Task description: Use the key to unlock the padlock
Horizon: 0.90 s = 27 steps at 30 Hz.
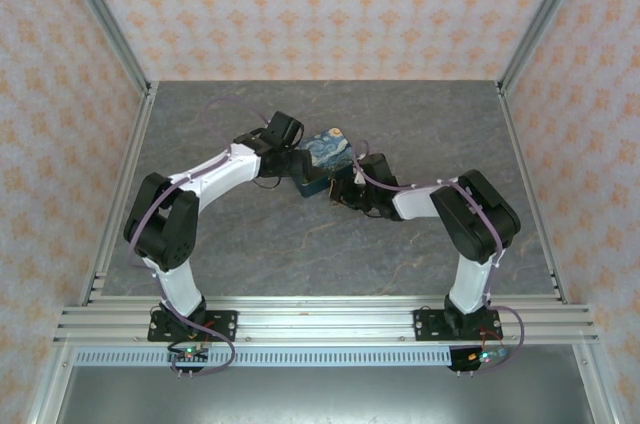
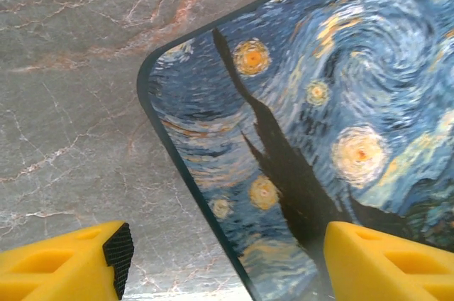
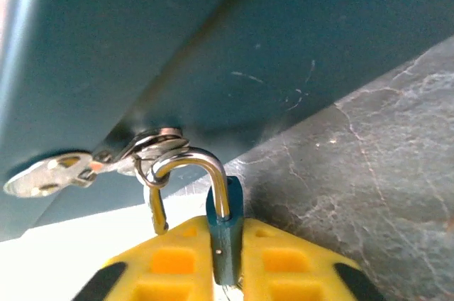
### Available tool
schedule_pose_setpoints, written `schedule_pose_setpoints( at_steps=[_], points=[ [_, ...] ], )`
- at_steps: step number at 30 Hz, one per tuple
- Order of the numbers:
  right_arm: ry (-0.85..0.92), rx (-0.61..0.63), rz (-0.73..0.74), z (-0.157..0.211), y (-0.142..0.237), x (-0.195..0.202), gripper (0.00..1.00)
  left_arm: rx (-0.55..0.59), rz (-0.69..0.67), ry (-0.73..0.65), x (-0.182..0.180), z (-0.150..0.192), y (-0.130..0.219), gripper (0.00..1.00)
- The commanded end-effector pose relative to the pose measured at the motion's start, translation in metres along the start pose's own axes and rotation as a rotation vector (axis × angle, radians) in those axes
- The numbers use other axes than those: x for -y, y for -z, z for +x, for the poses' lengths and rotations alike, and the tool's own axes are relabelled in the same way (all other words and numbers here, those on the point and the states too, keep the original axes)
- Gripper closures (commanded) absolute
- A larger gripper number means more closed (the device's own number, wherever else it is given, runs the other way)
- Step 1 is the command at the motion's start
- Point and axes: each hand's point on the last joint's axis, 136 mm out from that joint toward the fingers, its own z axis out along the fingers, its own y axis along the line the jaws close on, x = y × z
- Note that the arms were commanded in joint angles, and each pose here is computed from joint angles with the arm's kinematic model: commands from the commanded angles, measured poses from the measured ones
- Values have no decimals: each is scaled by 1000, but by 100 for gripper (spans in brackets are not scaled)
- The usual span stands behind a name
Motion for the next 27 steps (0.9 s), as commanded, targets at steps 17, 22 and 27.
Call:
schedule_pose_setpoints(
  at_steps=[17, 22, 27],
  points=[
    [-120, 116, 5, -16, 8, 19, 100, -83, -184, -69, -33, 16, -19, 28],
    [-151, 147, -18, -29, 13, 20, 100, -108, -185, -77, -34, 24, -25, 29],
    [-175, 164, -46, -38, 13, 15, 100, -118, -172, -81, -32, 26, -27, 31]
  ],
)
